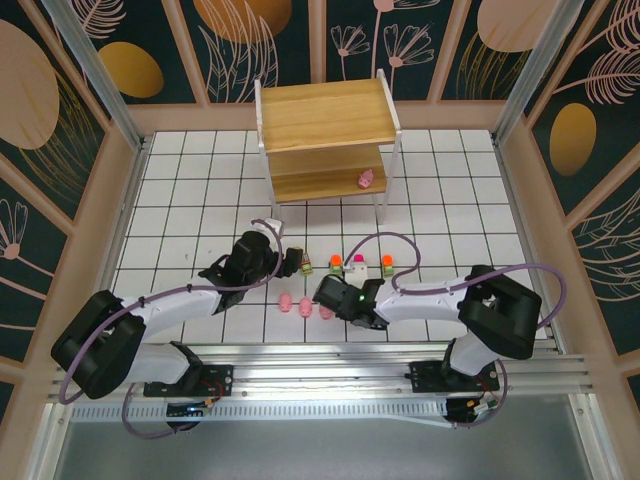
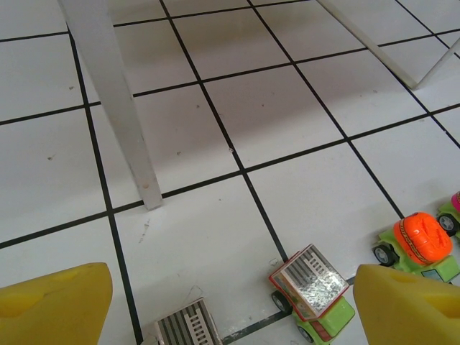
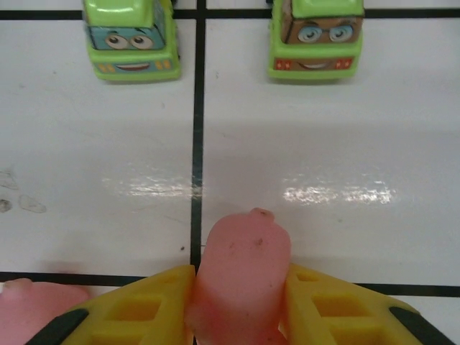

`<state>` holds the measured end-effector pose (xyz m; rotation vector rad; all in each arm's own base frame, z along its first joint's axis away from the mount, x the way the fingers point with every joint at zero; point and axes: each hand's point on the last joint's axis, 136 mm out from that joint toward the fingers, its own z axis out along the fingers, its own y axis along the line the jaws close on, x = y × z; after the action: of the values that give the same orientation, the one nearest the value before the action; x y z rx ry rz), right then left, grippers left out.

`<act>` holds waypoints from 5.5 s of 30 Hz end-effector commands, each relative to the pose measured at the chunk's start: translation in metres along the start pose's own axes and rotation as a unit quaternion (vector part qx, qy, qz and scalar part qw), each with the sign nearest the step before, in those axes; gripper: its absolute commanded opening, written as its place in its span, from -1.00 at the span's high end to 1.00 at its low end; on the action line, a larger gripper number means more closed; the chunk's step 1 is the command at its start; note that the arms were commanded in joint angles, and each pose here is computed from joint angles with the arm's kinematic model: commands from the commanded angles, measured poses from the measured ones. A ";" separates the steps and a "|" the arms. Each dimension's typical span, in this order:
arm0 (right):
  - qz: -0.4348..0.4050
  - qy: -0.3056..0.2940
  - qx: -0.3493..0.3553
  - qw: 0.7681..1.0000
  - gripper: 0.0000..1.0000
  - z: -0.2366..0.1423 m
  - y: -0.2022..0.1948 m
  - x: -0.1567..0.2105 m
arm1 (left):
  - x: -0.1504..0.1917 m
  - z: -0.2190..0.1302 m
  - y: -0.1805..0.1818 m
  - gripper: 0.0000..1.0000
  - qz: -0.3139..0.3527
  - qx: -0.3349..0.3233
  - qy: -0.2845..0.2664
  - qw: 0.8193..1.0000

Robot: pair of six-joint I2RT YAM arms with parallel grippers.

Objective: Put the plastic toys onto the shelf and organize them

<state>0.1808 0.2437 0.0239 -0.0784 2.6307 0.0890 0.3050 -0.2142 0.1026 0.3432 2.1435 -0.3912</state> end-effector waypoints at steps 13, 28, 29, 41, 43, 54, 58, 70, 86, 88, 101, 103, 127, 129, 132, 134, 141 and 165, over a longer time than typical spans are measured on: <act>-0.028 -0.099 0.029 0.994 0.37 -0.058 -0.002 -0.089 | -0.010 -0.005 -0.012 -0.76 0.001 0.040 -0.017 0.999; -0.036 -0.179 0.017 0.983 0.38 -0.097 0.002 -0.198 | -0.008 -0.004 -0.011 -0.76 0.002 0.036 -0.016 0.999; -0.037 -0.183 0.017 0.982 0.38 -0.098 0.003 -0.204 | -0.008 -0.004 -0.011 -0.75 0.002 0.038 -0.016 0.999; -0.043 -0.211 0.014 0.977 0.38 -0.092 0.007 -0.265 | -0.009 -0.004 -0.023 -0.75 0.009 0.073 -0.019 0.997; -0.042 -0.215 0.008 0.976 0.39 -0.091 0.009 -0.273 | -0.009 -0.004 -0.024 -0.76 0.011 0.073 -0.019 0.997; -0.047 -0.213 0.003 0.976 0.38 -0.072 0.018 -0.295 | -0.008 -0.004 -0.031 -0.77 0.016 0.092 -0.016 0.995; -0.043 -0.207 0.004 0.977 0.38 -0.063 0.019 -0.298 | -0.007 -0.003 -0.038 -0.78 0.018 0.112 -0.012 0.994; -0.040 -0.193 0.013 0.980 0.36 -0.040 0.010 -0.299 | -0.005 -0.001 -0.039 -0.78 0.018 0.116 -0.006 0.993; -0.023 -0.192 0.029 0.981 0.30 -0.027 -0.010 -0.308 | -0.006 -0.002 -0.038 -0.78 0.018 0.113 -0.008 0.993; -0.020 -0.191 0.031 0.981 0.29 -0.025 -0.013 -0.308 | -0.007 -0.003 -0.038 -0.78 0.018 0.113 -0.010 0.993; -0.014 -0.194 0.019 0.981 0.07 -0.024 -0.016 -0.308 | -0.008 -0.004 -0.038 -0.78 0.018 0.113 -0.011 0.993; -0.013 -0.195 0.020 0.981 0.07 -0.026 -0.016 -0.309 | -0.007 -0.004 -0.038 -0.78 0.018 0.112 -0.011 0.993; 0.010 -0.211 -0.002 0.978 -0.13 -0.079 -0.027 -0.264 | -0.016 -0.012 -0.030 -0.91 0.011 0.091 -0.039 0.995; 0.011 -0.211 -0.003 0.977 -0.13 -0.084 -0.031 -0.254 | -0.017 -0.014 -0.030 -0.97 0.013 0.082 -0.045 0.996; 0.017 -0.211 -0.005 0.977 -0.13 -0.089 -0.041 -0.238 | -0.018 -0.016 -0.033 -0.98 0.027 0.062 -0.051 0.996; 0.022 -0.214 -0.013 0.976 -0.13 -0.094 -0.046 -0.228 | -0.016 -0.017 -0.036 -0.98 0.039 0.046 -0.051 0.997; 0.024 -0.213 -0.013 0.977 -0.11 -0.091 -0.064 -0.180 | -0.005 -0.012 -0.054 -0.97 0.026 0.008 -0.039 0.999; 0.041 -0.238 0.001 0.971 -0.04 -0.063 -0.107 -0.092 | 0.048 -0.055 -0.110 -0.68 -0.038 -0.081 0.029 0.996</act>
<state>0.2363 0.1417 0.1157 -0.0065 2.2093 0.1069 0.1996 -0.3001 0.1182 0.2513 2.1975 -0.3091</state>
